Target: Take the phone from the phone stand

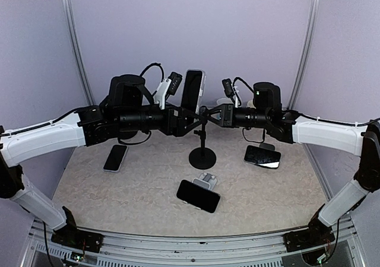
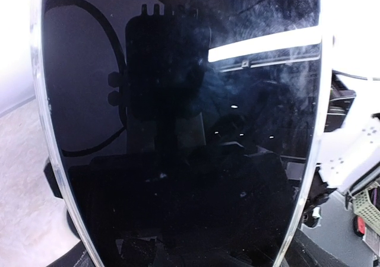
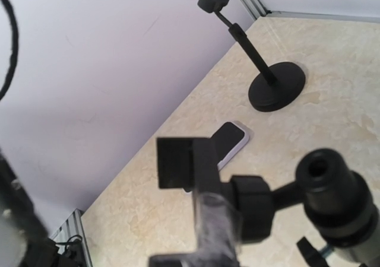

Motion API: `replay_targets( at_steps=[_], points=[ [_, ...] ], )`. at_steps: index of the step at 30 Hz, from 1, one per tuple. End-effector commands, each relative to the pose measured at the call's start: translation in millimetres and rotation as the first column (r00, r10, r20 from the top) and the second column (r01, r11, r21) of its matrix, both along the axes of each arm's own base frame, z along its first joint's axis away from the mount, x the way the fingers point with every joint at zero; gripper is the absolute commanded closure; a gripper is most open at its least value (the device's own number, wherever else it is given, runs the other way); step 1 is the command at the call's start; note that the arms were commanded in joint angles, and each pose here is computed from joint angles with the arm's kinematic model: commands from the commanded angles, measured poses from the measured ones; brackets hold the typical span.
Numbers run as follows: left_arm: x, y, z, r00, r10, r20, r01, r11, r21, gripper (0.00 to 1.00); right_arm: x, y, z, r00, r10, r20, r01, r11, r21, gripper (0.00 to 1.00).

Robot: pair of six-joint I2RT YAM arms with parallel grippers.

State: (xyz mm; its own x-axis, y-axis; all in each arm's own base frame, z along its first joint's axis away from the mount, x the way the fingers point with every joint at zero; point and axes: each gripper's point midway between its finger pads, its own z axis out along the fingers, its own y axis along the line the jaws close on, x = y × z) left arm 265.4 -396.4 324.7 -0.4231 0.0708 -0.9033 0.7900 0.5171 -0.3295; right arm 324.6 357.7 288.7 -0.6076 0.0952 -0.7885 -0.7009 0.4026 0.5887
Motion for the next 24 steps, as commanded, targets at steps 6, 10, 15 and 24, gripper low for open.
replay_targets(
  at_steps=[6,10,15,24],
  points=[
    [7.9,46.3,32.9,0.988,0.142,0.057,-0.133,0.982,-0.135,0.57,18.6,3.4,34.1,0.994,0.013,0.11,-0.021,0.997,0.075,1.0],
    [17.2,79.7,17.0,0.971,0.237,0.025,-0.231,0.964,-0.133,0.57,25.1,15.4,55.2,0.988,0.047,0.149,-0.065,0.991,0.118,1.0],
    [21.8,113.2,-2.0,0.942,0.335,-0.004,-0.334,0.936,-0.115,0.57,38.7,32.2,69.2,0.982,0.081,0.171,-0.108,0.982,0.155,1.0],
    [21.9,153.0,-30.6,0.894,0.446,-0.04,-0.448,0.89,-0.085,0.57,76.5,69.1,79.3,0.973,0.125,0.196,-0.165,0.965,0.203,1.0]
  ],
)
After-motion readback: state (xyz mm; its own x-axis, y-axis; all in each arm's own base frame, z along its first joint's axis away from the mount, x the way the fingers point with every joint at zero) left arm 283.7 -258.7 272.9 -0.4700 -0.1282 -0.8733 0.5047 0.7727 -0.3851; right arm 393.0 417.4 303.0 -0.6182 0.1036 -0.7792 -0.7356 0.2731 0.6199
